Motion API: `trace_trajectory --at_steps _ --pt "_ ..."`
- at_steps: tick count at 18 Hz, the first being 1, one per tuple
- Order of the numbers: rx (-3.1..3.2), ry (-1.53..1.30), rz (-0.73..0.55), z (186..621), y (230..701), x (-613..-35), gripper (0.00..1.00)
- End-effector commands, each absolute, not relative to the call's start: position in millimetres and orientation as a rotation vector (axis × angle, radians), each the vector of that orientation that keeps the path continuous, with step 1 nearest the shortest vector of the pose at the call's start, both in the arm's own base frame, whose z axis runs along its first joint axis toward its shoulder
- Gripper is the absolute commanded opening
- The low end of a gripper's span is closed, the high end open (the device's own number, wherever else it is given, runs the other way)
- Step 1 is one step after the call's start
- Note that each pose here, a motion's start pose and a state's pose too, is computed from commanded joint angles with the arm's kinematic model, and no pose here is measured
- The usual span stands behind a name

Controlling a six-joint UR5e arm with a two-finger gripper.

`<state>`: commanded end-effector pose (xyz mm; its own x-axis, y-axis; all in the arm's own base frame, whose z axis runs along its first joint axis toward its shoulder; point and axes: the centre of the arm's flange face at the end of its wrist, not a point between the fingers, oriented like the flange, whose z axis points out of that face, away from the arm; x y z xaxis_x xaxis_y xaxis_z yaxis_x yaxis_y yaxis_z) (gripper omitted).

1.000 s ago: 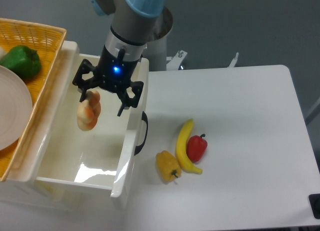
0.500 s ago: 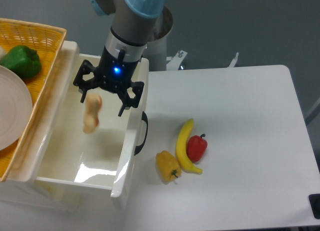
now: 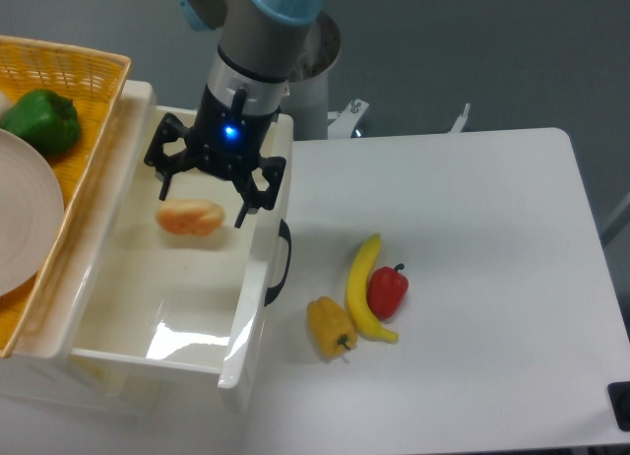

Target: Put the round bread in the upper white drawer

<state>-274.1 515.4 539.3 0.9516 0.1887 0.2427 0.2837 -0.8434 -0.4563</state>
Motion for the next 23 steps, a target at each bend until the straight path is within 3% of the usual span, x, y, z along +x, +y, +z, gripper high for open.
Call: trace_trajectory --at_steps 5,12,14,23 --pt "-2.633 -0.241 0.045 548 492 -323 1.00" --pt "-2.762 -0.031 0.213 525 463 -378 1.00" --pt "-2.831 0.016 0.239 506 460 -396 1.00" --pt "-3.021 0.351 0.135 419 427 -474 1.00"
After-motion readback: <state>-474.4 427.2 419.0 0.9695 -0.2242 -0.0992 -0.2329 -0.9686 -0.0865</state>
